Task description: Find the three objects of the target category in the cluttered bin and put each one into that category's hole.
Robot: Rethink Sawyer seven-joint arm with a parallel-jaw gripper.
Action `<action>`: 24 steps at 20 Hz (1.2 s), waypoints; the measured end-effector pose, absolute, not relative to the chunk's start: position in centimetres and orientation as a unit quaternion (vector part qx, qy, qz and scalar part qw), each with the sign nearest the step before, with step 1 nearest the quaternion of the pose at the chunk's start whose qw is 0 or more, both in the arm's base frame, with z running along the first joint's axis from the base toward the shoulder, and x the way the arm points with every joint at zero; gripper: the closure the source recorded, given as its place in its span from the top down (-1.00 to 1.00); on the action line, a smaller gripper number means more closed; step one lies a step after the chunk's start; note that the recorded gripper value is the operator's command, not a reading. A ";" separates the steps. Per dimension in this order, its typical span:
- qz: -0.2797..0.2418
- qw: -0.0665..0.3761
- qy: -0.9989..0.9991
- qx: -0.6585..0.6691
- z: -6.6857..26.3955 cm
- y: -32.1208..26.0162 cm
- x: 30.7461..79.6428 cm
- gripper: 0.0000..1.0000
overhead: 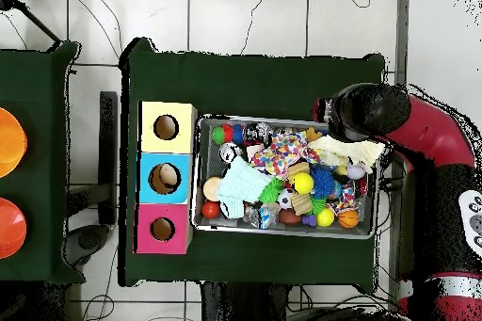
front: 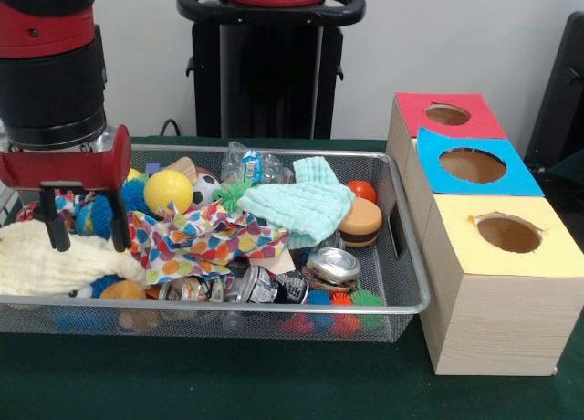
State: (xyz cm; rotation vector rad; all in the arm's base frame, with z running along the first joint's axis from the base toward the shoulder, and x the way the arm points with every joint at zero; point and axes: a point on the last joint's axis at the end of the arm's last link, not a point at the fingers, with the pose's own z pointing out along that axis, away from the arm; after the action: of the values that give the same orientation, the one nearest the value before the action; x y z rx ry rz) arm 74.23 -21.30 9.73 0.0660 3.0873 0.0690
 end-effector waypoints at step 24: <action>0.040 -0.003 0.999 0.021 4.9 -20.3 72.8 1.00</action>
State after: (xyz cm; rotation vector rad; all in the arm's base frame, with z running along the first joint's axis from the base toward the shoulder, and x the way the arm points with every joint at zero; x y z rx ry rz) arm 72.76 -20.33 4.89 0.0674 3.1444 0.1272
